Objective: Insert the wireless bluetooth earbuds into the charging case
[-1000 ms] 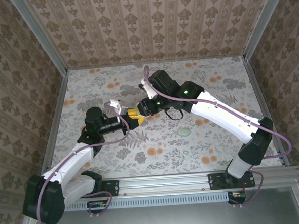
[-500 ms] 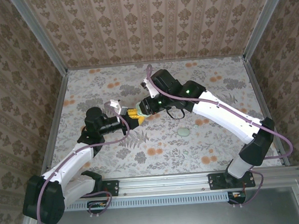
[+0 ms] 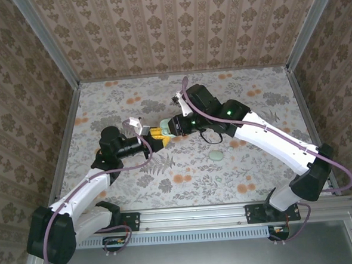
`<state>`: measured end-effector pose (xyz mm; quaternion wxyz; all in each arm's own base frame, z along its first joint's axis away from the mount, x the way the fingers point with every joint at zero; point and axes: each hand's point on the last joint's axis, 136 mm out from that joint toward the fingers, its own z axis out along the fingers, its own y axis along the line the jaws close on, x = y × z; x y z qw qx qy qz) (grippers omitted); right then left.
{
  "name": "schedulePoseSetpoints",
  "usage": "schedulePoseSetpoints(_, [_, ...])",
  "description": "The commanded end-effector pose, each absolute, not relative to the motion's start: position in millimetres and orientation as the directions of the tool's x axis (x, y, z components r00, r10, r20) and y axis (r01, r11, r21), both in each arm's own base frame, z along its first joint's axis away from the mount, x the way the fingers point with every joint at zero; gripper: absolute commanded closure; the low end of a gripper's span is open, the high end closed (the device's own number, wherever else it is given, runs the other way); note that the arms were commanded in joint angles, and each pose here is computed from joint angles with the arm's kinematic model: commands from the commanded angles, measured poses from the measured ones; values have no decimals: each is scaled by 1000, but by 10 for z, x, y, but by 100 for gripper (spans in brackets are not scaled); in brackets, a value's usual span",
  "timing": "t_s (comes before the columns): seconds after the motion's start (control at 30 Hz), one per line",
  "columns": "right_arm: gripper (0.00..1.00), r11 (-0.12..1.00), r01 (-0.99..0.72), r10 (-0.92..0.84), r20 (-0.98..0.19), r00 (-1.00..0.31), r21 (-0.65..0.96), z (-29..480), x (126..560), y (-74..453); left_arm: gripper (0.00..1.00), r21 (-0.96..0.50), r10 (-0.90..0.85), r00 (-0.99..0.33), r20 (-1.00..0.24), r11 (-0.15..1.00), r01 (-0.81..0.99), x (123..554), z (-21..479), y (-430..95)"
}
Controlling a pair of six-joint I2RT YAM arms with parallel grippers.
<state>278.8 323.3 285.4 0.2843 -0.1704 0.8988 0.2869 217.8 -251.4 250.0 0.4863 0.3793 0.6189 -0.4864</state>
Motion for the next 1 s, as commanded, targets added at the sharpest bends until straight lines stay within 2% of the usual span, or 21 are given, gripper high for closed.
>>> schedulePoseSetpoints(0.0, [68, 805, -408, -58, -626, -778, 432, 2947, 2851, 3150, 87, -166, -22, -165, -986, 226, 960, 2135, 2619, -2514])
schedulePoseSetpoints(0.37, [61, 847, -332, -15, -606, -795, 414, 2839, 2929, 3146, 87, -163, -24, -162, -987, 227, 960, 2132, 2629, -2512])
schedulePoseSetpoints(0.97, [62, 853, -314, -30, -562, -827, 417, 2688, 2969, 3267, 87, -163, -22, -162, -987, 227, 960, 2137, 2623, -2514])
